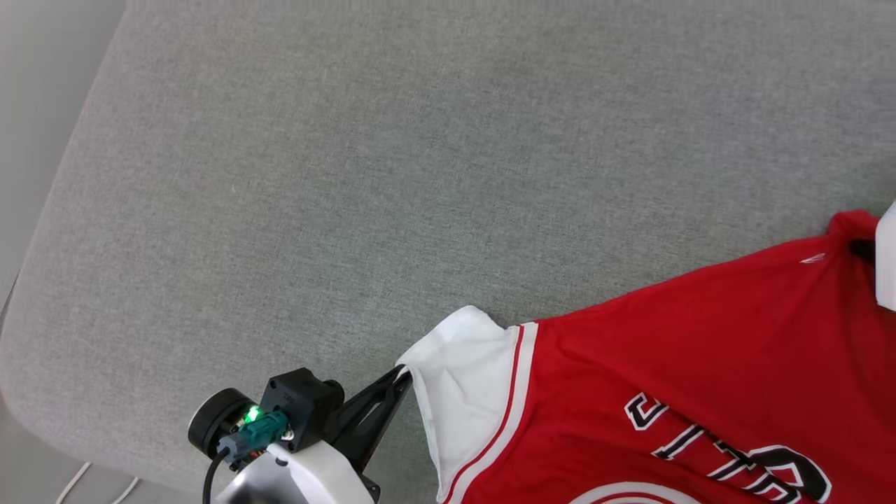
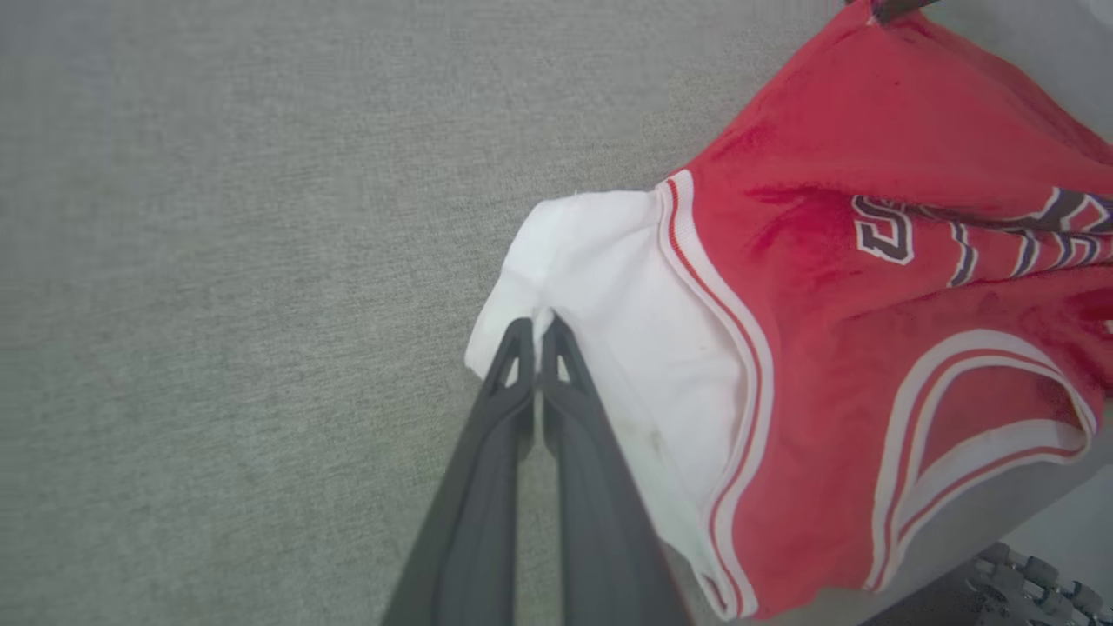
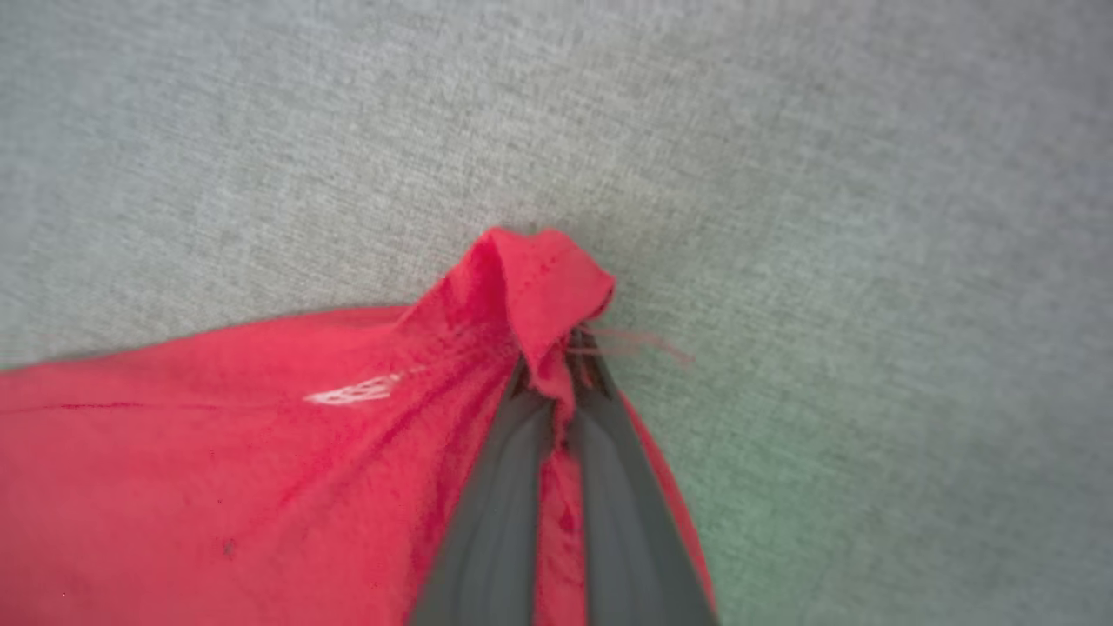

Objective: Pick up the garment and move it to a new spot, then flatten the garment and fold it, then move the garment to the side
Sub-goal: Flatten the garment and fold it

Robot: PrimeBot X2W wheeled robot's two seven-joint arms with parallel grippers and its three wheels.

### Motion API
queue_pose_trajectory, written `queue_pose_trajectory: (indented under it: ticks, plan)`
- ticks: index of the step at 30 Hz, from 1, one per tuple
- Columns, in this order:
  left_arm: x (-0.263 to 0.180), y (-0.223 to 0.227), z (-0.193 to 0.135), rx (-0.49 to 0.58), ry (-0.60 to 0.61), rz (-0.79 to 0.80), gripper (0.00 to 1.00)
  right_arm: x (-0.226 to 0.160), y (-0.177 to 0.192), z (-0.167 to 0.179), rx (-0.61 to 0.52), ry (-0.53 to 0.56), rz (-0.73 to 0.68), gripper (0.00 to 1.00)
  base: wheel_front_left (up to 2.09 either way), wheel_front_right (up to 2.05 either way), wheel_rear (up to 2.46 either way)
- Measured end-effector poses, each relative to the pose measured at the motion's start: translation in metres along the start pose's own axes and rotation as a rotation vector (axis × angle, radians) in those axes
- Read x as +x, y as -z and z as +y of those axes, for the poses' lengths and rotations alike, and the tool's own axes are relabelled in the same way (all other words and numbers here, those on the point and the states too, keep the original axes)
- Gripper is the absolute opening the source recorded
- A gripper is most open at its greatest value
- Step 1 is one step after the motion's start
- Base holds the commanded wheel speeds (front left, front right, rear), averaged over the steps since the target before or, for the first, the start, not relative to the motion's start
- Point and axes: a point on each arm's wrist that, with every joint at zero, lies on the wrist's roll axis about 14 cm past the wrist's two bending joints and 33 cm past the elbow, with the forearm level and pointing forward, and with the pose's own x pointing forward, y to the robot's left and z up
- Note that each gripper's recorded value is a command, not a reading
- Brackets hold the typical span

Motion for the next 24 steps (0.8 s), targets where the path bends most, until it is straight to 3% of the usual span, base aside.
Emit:
queue_pose_trajectory:
  ticks: [9, 15, 24]
  plan:
    - [-0.014, -0.05, 0.0, 0.088, -0.002, -0.175, 0.0, -0.059, -0.035, 0.009, 0.01, -0.024, -0.283, 0.0, 0.0, 0.0, 0.0]
    - [-0.032, -0.096, -0.005, 0.163, 0.002, -0.333, 0.0, -0.126, -0.057, 0.004, 0.013, 0.0, -0.509, 0.0, 0.0, 0.0, 0.0]
    - [-0.073, -0.176, -0.024, 0.239, 0.022, -0.637, 0.0, -0.235, -0.059, -0.003, -0.014, 0.064, -0.807, 0.0, 0.0, 0.0, 0.0]
